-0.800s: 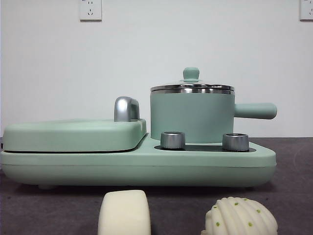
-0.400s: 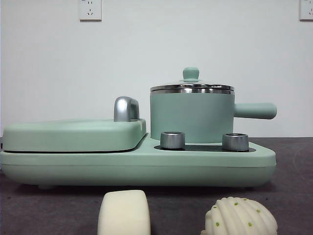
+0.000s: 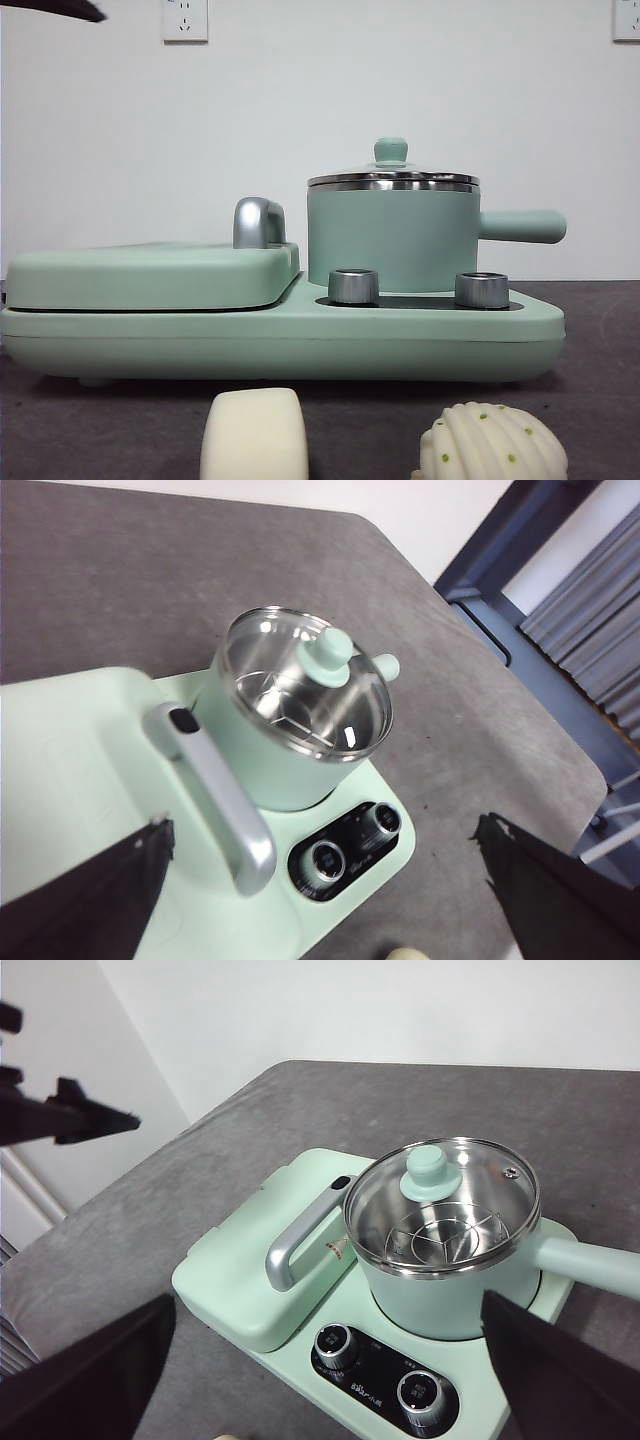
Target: Put the buns in a small steamer
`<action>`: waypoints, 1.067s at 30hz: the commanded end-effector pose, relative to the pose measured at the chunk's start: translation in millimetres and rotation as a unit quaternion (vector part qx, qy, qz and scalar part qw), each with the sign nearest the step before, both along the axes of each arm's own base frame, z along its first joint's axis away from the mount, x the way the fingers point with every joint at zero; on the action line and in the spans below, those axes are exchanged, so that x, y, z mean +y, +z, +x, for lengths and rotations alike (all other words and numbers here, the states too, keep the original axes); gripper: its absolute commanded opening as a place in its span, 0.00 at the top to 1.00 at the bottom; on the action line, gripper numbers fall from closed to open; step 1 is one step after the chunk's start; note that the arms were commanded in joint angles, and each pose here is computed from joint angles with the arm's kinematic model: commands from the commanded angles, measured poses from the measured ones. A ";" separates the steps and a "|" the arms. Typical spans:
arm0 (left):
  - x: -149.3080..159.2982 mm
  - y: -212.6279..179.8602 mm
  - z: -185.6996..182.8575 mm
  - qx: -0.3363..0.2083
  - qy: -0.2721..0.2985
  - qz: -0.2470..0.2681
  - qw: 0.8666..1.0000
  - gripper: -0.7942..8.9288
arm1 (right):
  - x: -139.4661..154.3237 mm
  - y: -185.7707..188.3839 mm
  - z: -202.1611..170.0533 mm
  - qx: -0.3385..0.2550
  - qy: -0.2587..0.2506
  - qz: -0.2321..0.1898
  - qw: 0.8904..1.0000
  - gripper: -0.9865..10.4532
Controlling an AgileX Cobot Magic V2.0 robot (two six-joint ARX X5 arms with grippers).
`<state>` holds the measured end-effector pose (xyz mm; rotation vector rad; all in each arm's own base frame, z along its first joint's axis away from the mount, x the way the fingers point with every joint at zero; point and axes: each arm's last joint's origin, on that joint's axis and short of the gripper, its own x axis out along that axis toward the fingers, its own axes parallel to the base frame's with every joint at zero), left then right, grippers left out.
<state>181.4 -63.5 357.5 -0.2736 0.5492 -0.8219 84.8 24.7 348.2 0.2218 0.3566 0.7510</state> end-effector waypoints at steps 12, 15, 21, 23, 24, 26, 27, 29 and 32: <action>-70.0 29.6 96.5 0.087 -0.090 0.050 0.991 0.41 | 0.2 5.5 -1.2 -0.011 0.004 0.001 1.000 0.49; -89.2 30.8 115.9 0.103 -0.102 0.070 0.987 0.41 | 0.2 5.5 -1.2 -0.011 0.004 0.001 1.000 0.49; -128.7 36.8 144.3 0.105 -0.102 0.129 0.981 0.41 | 0.2 5.5 -1.2 -0.011 0.004 0.001 1.000 0.49; -143.8 38.6 151.0 0.100 -0.096 0.149 0.979 0.41 | 0.2 5.4 -1.1 -0.010 0.004 0.001 1.000 0.49; -149.3 39.6 153.0 0.099 -0.096 0.155 0.978 0.41 | 0.2 5.4 -1.1 -0.010 0.004 0.001 1.000 0.49; -163.0 39.2 157.0 0.094 -0.098 0.166 0.977 0.41 | 0.2 5.4 -1.1 -0.010 0.004 0.001 1.000 0.49; -169.3 38.5 158.1 0.091 -0.099 0.171 0.976 0.41 | 0.2 5.4 -1.1 -0.010 0.004 0.001 1.000 0.49; -182.0 35.4 159.6 0.082 -0.100 0.185 0.974 0.41 | 0.2 5.4 -1.1 -0.010 0.004 0.001 1.000 0.49; -197.9 28.7 157.6 0.061 -0.093 0.220 0.969 0.41 | 0.2 5.4 -1.1 -0.010 0.003 0.001 1.000 0.49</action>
